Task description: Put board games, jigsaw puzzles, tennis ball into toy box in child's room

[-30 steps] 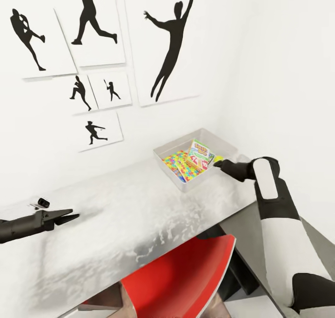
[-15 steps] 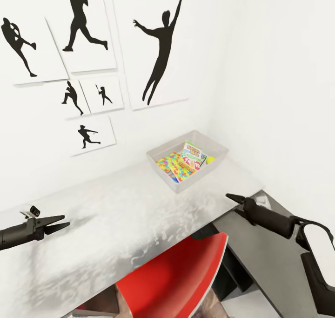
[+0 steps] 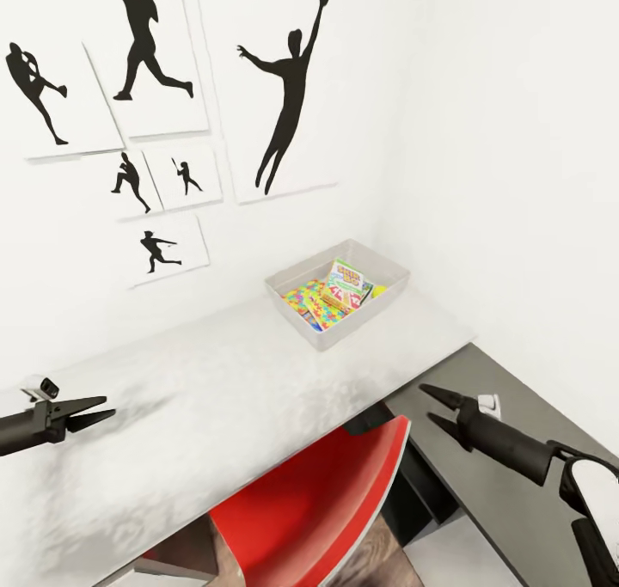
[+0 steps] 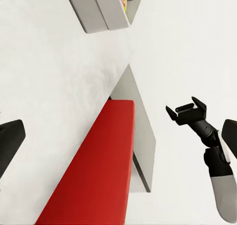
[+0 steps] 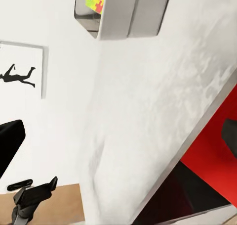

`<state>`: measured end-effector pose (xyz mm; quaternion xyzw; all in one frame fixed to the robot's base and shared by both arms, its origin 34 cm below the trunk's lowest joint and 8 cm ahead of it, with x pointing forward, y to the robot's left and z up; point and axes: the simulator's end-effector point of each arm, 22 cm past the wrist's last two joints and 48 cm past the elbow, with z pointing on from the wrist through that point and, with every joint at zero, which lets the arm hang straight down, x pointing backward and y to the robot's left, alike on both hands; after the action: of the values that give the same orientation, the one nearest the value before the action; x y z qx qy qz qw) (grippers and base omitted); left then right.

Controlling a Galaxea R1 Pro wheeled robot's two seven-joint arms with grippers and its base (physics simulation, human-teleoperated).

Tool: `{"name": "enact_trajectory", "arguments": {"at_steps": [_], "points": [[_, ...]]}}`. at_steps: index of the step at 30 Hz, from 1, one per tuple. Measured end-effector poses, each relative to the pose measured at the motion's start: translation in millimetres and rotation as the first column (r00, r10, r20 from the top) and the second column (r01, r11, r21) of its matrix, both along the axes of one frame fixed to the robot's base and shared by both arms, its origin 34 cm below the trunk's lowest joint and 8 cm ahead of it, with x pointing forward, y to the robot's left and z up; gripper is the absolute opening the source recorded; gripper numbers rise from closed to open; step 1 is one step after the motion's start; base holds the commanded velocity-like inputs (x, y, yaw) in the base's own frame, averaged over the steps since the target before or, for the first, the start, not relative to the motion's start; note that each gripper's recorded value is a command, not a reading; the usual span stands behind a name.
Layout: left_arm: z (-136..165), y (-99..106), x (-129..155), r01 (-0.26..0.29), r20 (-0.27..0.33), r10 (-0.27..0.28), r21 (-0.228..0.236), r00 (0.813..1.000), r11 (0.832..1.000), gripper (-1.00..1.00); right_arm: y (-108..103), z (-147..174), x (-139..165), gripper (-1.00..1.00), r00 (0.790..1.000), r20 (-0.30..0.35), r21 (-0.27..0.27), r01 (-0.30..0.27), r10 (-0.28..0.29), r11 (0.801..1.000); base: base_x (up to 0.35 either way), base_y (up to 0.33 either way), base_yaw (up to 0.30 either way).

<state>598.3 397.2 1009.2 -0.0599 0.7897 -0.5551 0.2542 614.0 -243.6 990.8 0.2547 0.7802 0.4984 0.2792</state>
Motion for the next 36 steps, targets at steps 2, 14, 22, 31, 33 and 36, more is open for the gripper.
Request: {"name": "enact_trajectory", "arguments": {"at_steps": [2, 14, 22, 31, 33, 36], "points": [[1.0, 3.0, -0.2, -0.001, 0.0, 0.001, 0.007, 1.0, 1.0, 1.0, 1.5, -0.1, -0.3, 1.0, 1.0, 0.0, 0.003, -0.001, 0.001, 1.0, -0.001, 0.0, -0.001], [6.8, 16.9, -0.6, -0.008, 0.002, 0.008, 0.038, 1.0, 0.999, 1.0, -5.5, 2.6, 1.2, 1.0, 1.0, 0.007, -0.002, 0.012, -0.012, 1.0, -0.121, 0.0, 0.0], [7.7, 19.8, -1.1, -0.01, -0.001, 0.01, 0.043, 1.0, 0.999, 1.0, -14.1, 5.7, 3.3, 1.0, 0.999, 0.014, 0.011, 0.042, -0.042, 0.999, -0.024, 0.0, 0.0], [7.4, 19.8, -0.9, -0.01, -0.002, 0.01, 0.043, 1.0, 0.999, 1.0, -18.8, 6.7, 4.6, 1.0, 0.998, 0.017, 0.014, 0.056, -0.056, 0.998, -0.049, 0.0, 0.0], [7.3, 19.9, -0.8, -0.01, -0.002, 0.01, 0.043, 1.0, 0.999, 1.0, -18.8, 6.7, 4.7, 1.0, 0.998, 0.017, 0.014, 0.056, -0.056, 0.998, -0.259, 0.0, 0.0], [7.7, 19.9, -0.8, -0.009, -0.001, 0.01, 0.043, 1.0, 0.999, 1.0, -18.6, 7.0, 4.7, 1.0, 0.998, 0.017, 0.014, 0.056, -0.056, 0.998, -0.295, 0.0, 0.0]]}}
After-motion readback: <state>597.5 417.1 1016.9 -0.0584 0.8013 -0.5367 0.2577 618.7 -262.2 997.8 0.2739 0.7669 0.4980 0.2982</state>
